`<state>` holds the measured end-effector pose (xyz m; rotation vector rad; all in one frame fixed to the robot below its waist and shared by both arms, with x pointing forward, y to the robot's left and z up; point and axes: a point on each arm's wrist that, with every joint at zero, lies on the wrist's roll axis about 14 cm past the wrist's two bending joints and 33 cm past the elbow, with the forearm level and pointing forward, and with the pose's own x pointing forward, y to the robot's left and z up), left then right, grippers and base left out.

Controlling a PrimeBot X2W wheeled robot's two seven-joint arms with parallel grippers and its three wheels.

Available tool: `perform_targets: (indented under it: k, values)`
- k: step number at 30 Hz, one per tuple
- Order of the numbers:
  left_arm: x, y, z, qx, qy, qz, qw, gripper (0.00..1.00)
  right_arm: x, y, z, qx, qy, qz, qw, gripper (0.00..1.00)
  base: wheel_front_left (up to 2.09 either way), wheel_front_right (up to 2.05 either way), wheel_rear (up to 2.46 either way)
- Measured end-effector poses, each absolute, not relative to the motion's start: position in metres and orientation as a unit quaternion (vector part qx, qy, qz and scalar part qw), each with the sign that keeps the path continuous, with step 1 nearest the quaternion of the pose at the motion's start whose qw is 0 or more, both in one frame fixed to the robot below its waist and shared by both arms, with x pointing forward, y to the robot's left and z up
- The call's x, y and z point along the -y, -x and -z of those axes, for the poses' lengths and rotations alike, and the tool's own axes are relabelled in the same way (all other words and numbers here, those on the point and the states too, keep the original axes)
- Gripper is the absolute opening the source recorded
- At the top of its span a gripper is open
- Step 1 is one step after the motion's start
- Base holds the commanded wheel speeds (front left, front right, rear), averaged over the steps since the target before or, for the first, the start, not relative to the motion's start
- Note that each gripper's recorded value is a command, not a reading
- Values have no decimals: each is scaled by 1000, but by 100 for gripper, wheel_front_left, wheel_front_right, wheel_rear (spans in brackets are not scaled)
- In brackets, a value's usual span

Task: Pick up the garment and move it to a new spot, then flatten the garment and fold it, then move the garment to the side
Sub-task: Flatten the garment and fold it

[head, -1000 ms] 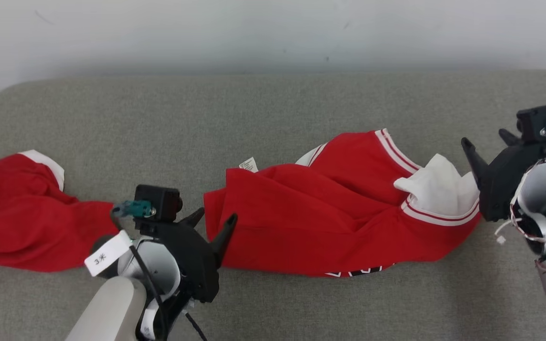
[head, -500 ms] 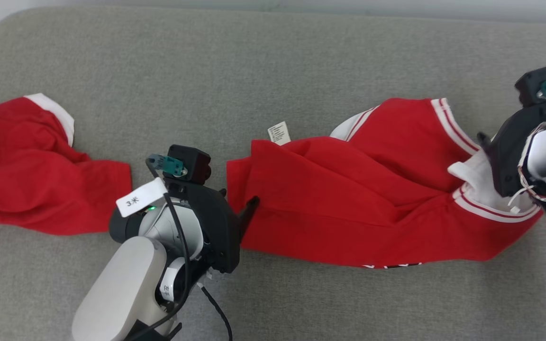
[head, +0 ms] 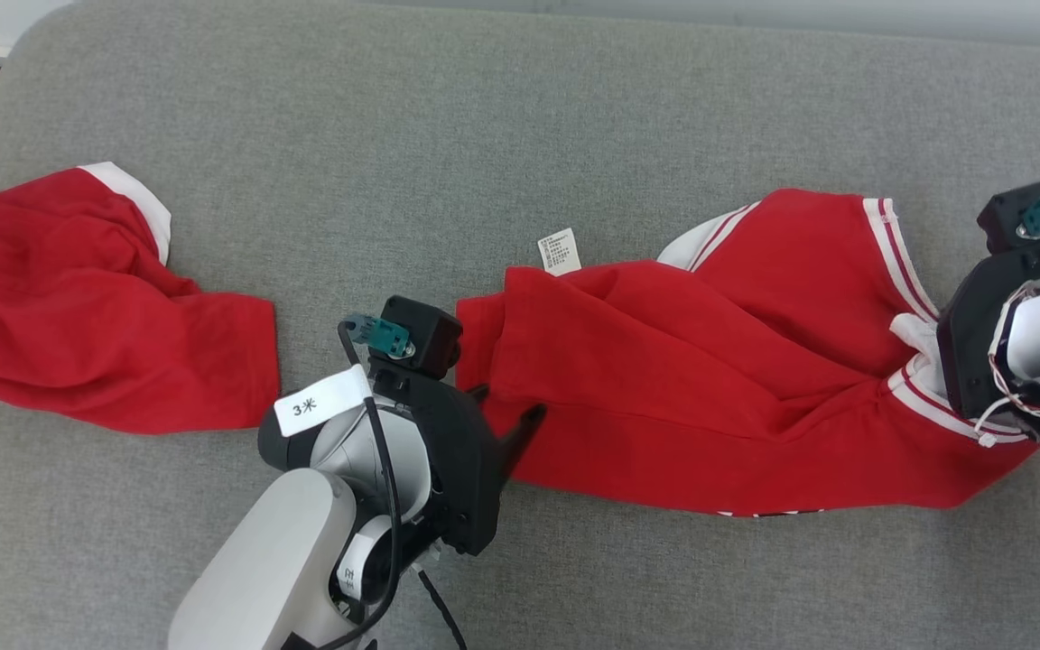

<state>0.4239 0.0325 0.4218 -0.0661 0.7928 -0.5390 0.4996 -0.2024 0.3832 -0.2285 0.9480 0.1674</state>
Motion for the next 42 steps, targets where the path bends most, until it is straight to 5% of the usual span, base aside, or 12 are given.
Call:
perform_targets:
  k: [1,2,3,15,26,36,42]
  values:
    - [-31,-424,-424,-379,34,261,887,25,203,-498,-382,-458,110,-80,879,0,0,0,0]
    - [-30,-423,-426,-377,36,265,887,25,203,-496,-380,-460,111,-80,877,0,0,0,0]
    - [-31,-423,-427,-376,37,264,887,0,203,-494,-380,-462,111,-80,876,0,0,0,0]
    - [-32,-425,-448,-343,47,258,902,0,208,-483,-392,-446,112,-77,885,0,0,0,0]
    - [-39,-445,-484,-266,65,229,934,0,215,-518,-465,-280,97,-58,953,0,0,0,0]
    - [-43,-450,-494,-239,68,216,944,0,244,-509,-482,-218,82,6,972,0,0,0,0]
    - [-43,-453,-522,-188,101,215,953,0,250,-512,-537,-111,61,30,991,0,0,0,0]
